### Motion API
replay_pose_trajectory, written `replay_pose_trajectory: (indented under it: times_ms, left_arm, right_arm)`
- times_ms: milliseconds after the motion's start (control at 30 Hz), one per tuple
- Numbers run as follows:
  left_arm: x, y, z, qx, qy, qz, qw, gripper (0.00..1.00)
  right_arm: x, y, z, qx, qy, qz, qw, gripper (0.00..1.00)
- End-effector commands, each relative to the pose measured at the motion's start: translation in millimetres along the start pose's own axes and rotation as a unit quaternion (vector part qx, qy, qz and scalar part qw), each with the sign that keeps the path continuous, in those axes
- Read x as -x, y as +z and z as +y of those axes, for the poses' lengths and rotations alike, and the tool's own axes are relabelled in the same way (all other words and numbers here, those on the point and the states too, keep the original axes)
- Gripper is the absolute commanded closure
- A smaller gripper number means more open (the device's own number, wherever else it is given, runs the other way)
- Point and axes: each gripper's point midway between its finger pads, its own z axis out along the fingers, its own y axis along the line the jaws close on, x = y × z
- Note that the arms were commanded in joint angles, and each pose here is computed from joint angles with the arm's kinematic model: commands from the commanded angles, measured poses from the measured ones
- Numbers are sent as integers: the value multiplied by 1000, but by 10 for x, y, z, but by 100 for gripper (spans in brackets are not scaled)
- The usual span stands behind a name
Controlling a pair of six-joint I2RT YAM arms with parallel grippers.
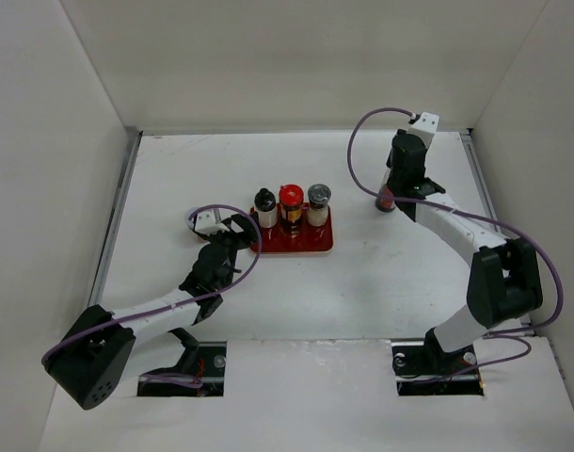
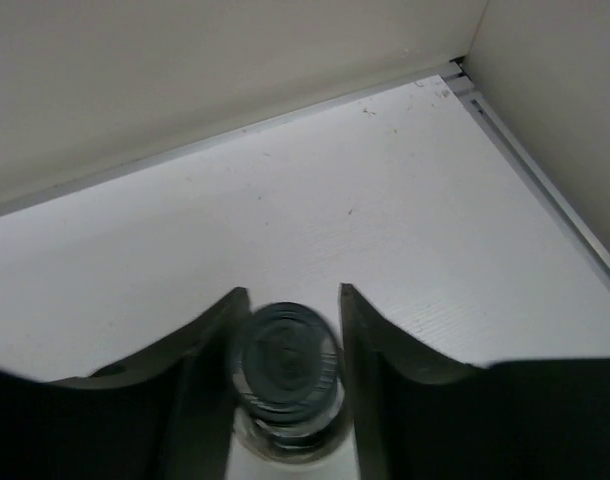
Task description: Organize the condiment bottles
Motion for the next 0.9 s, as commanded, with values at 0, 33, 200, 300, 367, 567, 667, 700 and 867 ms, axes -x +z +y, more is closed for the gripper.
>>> replay_pose_trajectory:
  times_ms: [0,33,200,300,367,567,667,700,867]
  left_arm:
    - [96,7,-46,-10,-19,-18,1000,24]
    - [86,13,-38,-9,-18,-17,1000,24]
    - [141,-17,-57,-13,-24,-25,999,24]
    - [113,2,-38,-10,-20,-20,1000,24]
    - [142,-13,-64,-14,-23,-23,999,24]
    - [152,-10,-14,-5,-23,-26,999,24]
    - [168,-23,-34,-8,-24,-27,999,24]
    - [165,-20,-28,-7,-24,-27,999,24]
    - [152,-6,-30,-6,-21,-25,999,24]
  right_arm:
    - [305,1,2,-3,26,-41,999,65]
    - [370,-29,-48,-11,32,-54,998,70]
    - [774,-437,13,10,57,-119,991,74]
    - [967,-732,73,31,59,-138,988,75]
    - [1026,-908,167,54,63,-144,986,75]
    - [929,-1395,679,139,46,-126,981,75]
    - [918,-1579,897,174,44,-126,976,75]
    - [914,-1641,968,184,43,-125,974,75]
    - [793,-1905,1365,250,46,-111,961,75]
